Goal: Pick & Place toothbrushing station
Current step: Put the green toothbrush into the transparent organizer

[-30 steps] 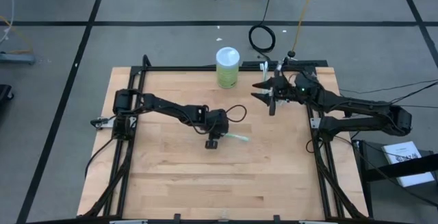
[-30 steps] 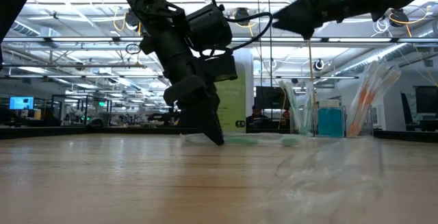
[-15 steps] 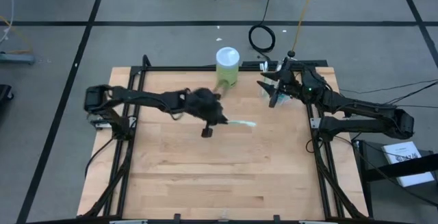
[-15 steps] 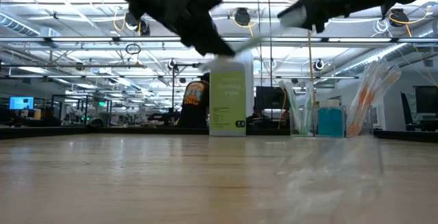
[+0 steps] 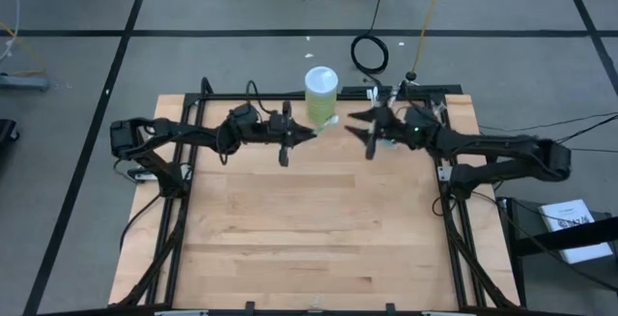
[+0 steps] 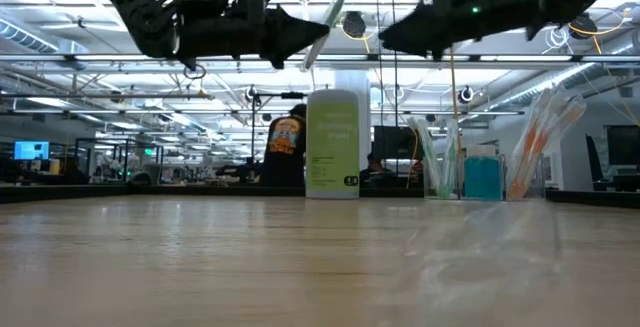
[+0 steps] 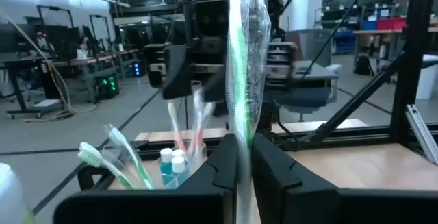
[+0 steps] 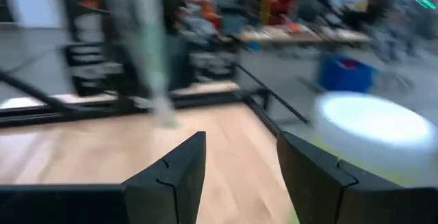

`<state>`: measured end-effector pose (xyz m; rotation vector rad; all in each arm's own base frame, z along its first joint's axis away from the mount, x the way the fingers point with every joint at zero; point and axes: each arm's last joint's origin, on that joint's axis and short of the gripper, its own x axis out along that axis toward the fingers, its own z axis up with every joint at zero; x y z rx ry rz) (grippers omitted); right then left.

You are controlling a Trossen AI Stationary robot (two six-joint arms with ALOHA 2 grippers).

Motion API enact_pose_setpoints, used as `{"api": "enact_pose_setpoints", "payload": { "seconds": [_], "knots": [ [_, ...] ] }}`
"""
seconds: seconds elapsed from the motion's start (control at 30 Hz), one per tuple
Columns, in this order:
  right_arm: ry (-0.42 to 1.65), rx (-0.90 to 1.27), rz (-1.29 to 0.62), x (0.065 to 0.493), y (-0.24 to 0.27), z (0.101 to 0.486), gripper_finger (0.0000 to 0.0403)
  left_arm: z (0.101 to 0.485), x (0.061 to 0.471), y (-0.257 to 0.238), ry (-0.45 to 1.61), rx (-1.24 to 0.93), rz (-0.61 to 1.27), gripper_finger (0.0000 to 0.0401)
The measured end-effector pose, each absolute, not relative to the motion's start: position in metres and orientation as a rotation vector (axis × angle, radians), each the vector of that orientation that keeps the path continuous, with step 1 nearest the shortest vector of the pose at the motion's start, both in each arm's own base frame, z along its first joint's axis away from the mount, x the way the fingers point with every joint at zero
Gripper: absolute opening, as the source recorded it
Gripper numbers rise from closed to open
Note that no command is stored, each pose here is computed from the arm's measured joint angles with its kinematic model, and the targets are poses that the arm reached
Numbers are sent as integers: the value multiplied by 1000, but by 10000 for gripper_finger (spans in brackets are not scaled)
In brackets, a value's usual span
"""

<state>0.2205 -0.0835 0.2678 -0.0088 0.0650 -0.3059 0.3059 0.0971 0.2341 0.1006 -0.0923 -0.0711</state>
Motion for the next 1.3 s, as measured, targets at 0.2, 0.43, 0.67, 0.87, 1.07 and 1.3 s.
{"api": "enact_pose_setpoints", "payload": {
  "seconds": [0.2,0.43,0.67,0.87,1.07,1.3],
  "knots": [
    [-72,-120,-157,254,-72,258,171,230,306,100,-65,102,-33,20],
    [-214,-106,-143,266,-70,256,206,228,307,99,-43,100,-35,20],
    [-301,-49,-104,267,-70,260,249,228,307,97,-39,102,-40,20],
    [-297,-25,-74,273,-70,258,239,227,311,88,-40,140,-67,20],
    [-297,-47,-51,283,-66,257,218,221,317,85,-19,158,-20,21],
    [-281,-80,-53,284,-65,255,174,218,317,87,-10,153,-8,21]
  ]
}}
